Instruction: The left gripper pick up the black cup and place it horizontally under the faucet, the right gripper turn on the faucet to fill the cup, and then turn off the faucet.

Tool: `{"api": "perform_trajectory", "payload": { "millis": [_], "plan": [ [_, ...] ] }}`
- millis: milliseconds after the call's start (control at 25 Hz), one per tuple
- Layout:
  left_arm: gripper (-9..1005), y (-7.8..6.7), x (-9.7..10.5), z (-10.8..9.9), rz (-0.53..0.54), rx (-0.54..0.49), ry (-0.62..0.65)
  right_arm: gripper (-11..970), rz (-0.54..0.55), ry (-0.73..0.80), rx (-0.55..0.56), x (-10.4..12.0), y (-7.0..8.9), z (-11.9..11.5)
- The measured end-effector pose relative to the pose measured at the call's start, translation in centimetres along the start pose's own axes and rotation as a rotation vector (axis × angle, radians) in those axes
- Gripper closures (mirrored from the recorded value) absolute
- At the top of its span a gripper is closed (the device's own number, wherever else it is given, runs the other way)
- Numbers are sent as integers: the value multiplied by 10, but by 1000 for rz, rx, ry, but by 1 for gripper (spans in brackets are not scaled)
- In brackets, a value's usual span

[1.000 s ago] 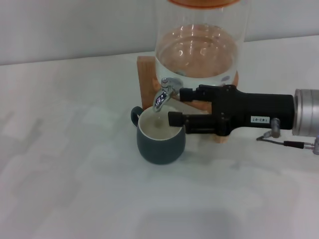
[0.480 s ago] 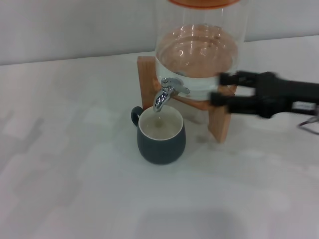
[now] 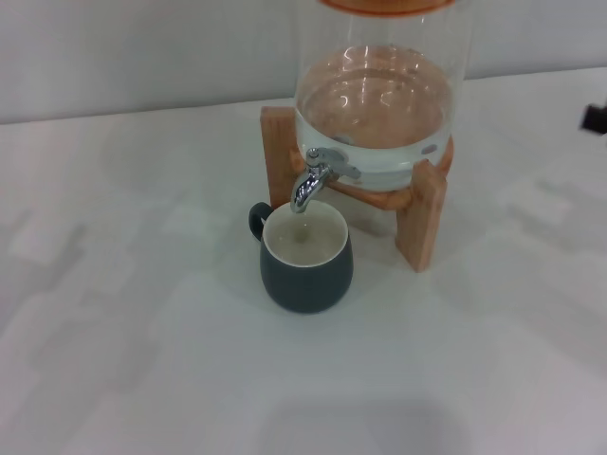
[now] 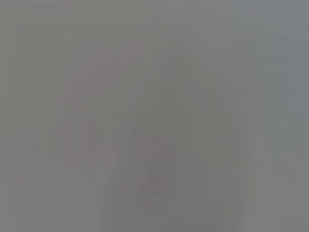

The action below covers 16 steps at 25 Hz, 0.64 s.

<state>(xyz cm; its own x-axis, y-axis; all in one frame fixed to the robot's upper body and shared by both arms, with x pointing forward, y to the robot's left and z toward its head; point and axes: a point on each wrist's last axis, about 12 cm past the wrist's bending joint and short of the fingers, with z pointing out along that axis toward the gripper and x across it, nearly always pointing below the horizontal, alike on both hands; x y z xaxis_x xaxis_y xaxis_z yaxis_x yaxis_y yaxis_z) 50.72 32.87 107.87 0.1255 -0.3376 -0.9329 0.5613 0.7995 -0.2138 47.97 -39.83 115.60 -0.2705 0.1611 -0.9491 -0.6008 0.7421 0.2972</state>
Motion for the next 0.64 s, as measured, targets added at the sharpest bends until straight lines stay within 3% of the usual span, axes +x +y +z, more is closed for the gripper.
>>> {"api": "perform_trajectory", "payload": {
  "millis": [320, 520, 640],
  "plan": [
    [103, -1, 8, -1, -73, 19, 78, 151, -130, -148, 213, -4, -34, -28],
    [103, 5, 9, -4, -163, 19, 188, 151, -212, -94, 299, 2, -44, -27],
    [103, 5, 6, -6, -154, 29, 214, 151, -233, -71, 323, 6, -46, -27]
  ]
}}
